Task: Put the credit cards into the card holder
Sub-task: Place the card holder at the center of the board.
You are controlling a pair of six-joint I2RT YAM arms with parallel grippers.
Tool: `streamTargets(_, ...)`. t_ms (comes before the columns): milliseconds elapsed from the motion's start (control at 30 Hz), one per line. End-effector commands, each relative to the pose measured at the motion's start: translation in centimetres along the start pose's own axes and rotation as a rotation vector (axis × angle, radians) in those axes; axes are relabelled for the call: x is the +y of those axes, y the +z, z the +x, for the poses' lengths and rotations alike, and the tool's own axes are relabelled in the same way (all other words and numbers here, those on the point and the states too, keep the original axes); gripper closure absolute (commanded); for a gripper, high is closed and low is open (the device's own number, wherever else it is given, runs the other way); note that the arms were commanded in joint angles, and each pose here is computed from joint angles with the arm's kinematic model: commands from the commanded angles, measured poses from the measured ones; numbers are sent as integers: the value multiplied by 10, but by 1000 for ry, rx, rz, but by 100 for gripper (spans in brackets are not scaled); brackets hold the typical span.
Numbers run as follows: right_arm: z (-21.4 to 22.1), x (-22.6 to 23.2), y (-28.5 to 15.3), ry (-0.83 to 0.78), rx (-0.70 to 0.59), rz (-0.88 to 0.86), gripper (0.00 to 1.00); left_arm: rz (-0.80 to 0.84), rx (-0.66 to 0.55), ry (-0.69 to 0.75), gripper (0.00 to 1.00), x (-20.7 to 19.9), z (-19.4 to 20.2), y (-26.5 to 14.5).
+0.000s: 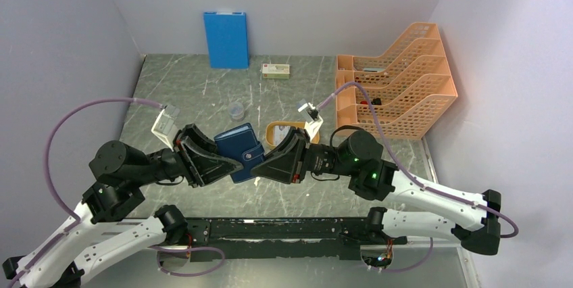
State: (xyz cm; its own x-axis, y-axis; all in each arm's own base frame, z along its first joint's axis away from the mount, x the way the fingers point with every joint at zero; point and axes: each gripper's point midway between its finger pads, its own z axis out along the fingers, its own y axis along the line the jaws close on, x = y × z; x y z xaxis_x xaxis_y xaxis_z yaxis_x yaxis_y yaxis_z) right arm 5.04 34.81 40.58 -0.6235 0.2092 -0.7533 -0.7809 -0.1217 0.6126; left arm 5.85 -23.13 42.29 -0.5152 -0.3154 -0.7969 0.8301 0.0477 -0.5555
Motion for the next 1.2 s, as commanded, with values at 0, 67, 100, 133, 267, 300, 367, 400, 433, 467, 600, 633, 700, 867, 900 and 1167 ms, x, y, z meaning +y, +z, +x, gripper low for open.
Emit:
streamTargets(0,-6,-4,2,38,-53,14,100,54,18,36,53,-10,-1,2)
streamTargets(67,-9,-7,0,42,-74,32,100,52,12,37,45,-9,-1,1)
streamTargets(100,-10,-8,0,44,-82,40,100,51,10,38,43,-9,0,1)
streamTargets(133,-11,-10,-1,48,-90,51,100,49,8,38,43,-8,0,0)
streamTargets(267,-15,-17,-3,64,-122,86,100,48,-4,31,45,-6,2,-2)
streamTargets(300,-15,-18,-4,69,-133,94,100,46,-2,26,45,-4,4,-2)
streamTargets(367,-18,-21,-6,80,-159,105,100,43,-2,17,46,-2,7,-2)
streamTargets(400,-18,-22,-6,85,-163,110,100,41,-4,15,46,-1,8,-2)
streamTargets(433,-18,-23,-6,91,-167,114,100,38,-4,9,46,1,9,-2)
streamTargets(467,-18,-25,-6,95,-169,120,100,38,-6,6,48,2,10,-2)
streamTargets(600,-17,-28,-6,110,-175,126,100,30,-15,-11,56,6,13,-2)
streamTargets(633,-17,-28,-6,111,-176,127,100,27,-15,-14,59,7,13,-2)
streamTargets(700,-16,-29,-6,116,-179,129,100,21,-16,-14,62,9,14,-2)
streamTargets(867,-14,-29,-6,126,-176,118,100,-2,-25,-19,79,14,14,-2)
streamTargets(900,-13,-28,-5,125,-169,112,100,-8,-24,-21,86,15,14,-2)
streamTargets(1167,1,-23,-13,47,-44,130,43,-171,-34,5,95,39,12,-12)
